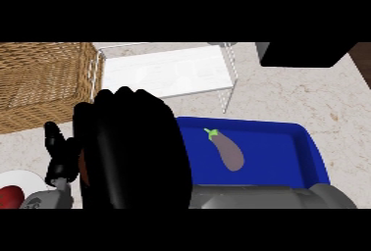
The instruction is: Pick the cupcake from the tray and place it in the tiered shelf
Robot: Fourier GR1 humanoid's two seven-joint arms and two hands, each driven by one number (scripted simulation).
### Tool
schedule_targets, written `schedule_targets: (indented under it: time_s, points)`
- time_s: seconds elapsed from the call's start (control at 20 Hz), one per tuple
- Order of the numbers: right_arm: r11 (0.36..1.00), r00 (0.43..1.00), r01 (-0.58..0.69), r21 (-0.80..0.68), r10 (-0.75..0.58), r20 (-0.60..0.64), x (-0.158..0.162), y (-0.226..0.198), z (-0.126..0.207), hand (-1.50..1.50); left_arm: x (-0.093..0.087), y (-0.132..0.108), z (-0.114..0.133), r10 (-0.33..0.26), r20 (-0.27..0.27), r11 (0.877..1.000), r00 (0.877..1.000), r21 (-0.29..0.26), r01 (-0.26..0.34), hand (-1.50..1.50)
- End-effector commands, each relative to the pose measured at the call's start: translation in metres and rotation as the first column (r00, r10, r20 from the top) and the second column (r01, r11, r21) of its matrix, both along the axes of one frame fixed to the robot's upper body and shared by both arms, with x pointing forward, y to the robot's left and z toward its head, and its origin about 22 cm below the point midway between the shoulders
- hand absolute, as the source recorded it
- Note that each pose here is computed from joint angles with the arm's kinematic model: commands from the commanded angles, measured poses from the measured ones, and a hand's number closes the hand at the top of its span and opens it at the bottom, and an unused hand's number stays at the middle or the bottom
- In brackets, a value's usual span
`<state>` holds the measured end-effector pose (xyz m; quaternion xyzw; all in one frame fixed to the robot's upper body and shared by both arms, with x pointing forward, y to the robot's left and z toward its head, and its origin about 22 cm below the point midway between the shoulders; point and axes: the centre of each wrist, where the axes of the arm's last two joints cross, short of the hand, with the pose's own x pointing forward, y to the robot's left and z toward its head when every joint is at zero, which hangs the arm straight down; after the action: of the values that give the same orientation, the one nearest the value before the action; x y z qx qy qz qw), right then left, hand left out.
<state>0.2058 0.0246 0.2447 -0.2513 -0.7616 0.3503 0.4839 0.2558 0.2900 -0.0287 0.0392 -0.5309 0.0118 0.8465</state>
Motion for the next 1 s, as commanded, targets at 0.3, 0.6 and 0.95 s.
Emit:
schedule_targets:
  time_s: [0.3, 0.6, 0.95]
  points:
    - [0.969, 0.969, 0.234, 0.078, -0.226, -0.098, 0.049, 0.011, 0.097, 1.5, -0.007, 0.008, 0.0, 0.0, -0.003, 1.0, 1.0, 0.011, 0.0, 0.0]
    - [0.966, 0.968, 0.248, 0.08, -0.243, -0.068, 0.074, -0.005, 0.134, 1.5, 0.0, 0.015, 0.004, 0.021, -0.003, 1.0, 1.0, 0.002, -0.021, 0.0]
    - [0.98, 0.973, 0.201, -0.004, -0.2, -0.111, 0.124, 0.006, 0.111, 1.5, -0.003, -0.007, 0.004, 0.001, -0.014, 1.0, 1.0, -0.004, -0.001, 0.0]
